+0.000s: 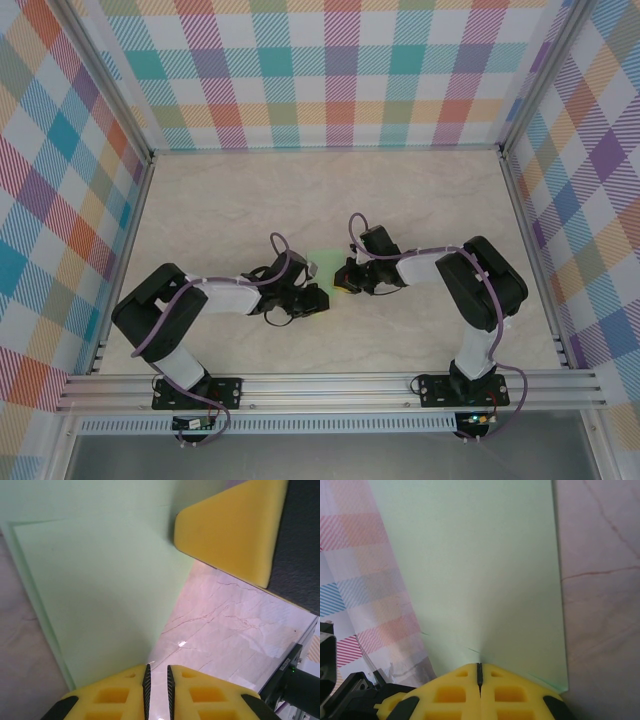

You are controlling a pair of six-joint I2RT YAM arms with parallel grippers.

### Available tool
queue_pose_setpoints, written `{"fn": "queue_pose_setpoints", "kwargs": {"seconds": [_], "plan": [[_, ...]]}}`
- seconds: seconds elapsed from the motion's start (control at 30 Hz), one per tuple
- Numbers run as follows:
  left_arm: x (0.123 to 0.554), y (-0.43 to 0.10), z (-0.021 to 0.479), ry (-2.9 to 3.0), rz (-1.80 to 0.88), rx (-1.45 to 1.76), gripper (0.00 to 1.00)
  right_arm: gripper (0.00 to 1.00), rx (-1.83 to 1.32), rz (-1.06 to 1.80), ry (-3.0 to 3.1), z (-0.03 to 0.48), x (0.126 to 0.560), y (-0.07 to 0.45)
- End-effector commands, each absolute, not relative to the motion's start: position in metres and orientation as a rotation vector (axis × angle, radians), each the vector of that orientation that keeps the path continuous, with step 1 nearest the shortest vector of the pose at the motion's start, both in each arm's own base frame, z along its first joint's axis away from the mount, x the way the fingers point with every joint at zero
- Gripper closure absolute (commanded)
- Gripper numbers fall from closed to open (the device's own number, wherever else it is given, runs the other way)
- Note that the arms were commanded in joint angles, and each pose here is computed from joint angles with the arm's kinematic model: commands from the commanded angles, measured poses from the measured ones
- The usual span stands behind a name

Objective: Fold a paper plane with a square sheet of paper (pick it up from the middle)
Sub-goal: Third fold the triangle at the center of the table.

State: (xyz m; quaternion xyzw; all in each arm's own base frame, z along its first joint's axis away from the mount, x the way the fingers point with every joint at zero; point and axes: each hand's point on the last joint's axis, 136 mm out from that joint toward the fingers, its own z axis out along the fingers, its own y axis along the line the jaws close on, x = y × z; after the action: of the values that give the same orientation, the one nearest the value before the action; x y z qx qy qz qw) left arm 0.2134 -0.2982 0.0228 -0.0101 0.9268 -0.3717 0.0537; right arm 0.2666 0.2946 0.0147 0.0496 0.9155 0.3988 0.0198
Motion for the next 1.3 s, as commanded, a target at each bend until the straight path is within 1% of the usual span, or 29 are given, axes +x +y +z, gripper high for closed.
{"fn": "queue_pose_setpoints", "kwargs": {"seconds": [0.0,0.23,0.43,0.7,0.83,1.0,1.13,1.27], "plan": [[0.199,-0.287,0.014,2.868,-1.084,-0.026,0.82,0.96,0.201,1.078,2.956,-0.013,0.252,0.277],[0.18,-0.261,-0.002,2.963,-0.956,-0.092,0.83,0.96,0.199,1.065,2.957,-0.013,0.252,0.276],[0.169,-0.255,-0.003,2.98,-0.972,-0.104,0.83,0.96,0.197,1.052,2.961,-0.013,0.252,0.275],[0.161,-0.258,0.015,2.997,-0.994,0.058,0.83,0.95,0.206,1.04,2.966,-0.014,0.252,0.274],[0.177,-0.26,0.045,2.901,-0.985,0.107,0.83,0.95,0.207,1.043,2.964,-0.012,0.253,0.274],[0.21,-0.269,0.075,2.764,-1.017,0.055,0.83,0.95,0.215,1.046,2.955,-0.009,0.255,0.275],[0.224,-0.286,0.078,2.732,-1.076,0.054,0.83,0.94,0.214,1.04,2.944,-0.005,0.257,0.275],[0.231,-0.296,0.063,2.747,-1.1,0.032,0.83,0.94,0.216,1.042,2.939,-0.003,0.259,0.276]]}}
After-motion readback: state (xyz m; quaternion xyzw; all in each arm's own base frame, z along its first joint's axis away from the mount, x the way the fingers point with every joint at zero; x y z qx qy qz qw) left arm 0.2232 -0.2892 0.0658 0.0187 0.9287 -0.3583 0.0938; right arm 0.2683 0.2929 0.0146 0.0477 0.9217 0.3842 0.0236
